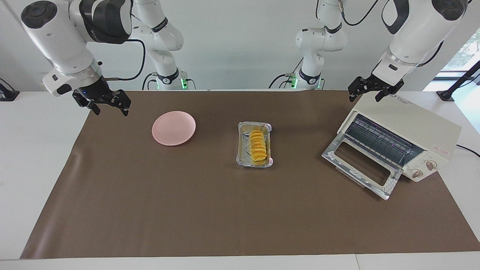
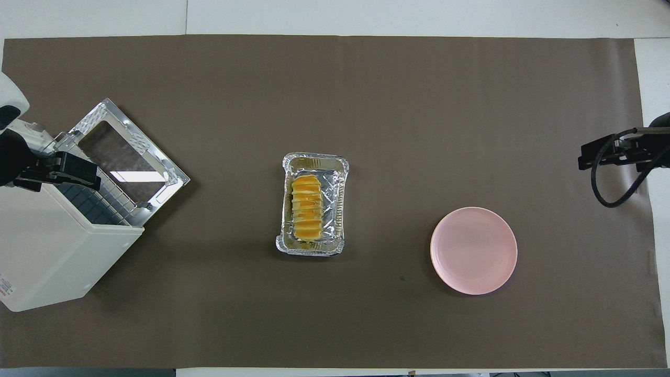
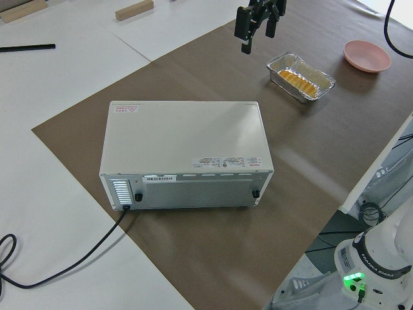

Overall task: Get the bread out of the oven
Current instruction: 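Reach the right gripper toward the foil tray on the table, then grasp the foil tray with the right gripper and drag it beside the plate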

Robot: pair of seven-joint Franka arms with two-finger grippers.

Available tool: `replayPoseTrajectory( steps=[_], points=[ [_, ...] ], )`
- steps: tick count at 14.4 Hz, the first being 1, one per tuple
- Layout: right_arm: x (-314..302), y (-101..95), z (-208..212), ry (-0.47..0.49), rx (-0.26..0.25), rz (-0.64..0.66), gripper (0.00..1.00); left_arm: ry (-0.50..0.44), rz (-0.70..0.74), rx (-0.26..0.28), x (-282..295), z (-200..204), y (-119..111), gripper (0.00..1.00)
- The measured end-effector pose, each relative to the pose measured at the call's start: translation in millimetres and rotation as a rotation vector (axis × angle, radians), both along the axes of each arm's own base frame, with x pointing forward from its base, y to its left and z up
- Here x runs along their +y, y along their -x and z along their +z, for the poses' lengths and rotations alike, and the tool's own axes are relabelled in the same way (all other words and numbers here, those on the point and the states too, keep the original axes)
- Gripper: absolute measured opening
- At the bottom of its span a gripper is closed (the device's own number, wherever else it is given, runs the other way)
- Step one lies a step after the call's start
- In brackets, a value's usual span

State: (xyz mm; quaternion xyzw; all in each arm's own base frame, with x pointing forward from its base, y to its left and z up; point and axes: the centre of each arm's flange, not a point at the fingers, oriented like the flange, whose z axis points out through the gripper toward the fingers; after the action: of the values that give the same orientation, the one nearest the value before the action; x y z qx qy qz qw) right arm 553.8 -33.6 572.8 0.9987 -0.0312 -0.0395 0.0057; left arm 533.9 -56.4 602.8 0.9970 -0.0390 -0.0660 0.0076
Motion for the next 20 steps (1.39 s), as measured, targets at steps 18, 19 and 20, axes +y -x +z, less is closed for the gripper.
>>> replayPoseTrajectory(
  steps=[18, 19, 20],
  points=[
    [351.7, 37.4, -210.3, -0.098, -0.119, -0.087, 1.00, 0.001, 0.012, -0.008, 5.7, 3.4, 0.3, 1.00],
    [369.8, 41.6, -218.4, -0.101, -0.112, -0.093, 1.00, 0.001, 0.013, -0.008, 5.9, 3.5, 0.2, 1.00],
    [382.0, 43.4, -224.2, -0.102, -0.105, -0.100, 1.00, 0.001, 0.013, -0.008, 5.9, 3.5, 0.2, 1.00]
  ],
)
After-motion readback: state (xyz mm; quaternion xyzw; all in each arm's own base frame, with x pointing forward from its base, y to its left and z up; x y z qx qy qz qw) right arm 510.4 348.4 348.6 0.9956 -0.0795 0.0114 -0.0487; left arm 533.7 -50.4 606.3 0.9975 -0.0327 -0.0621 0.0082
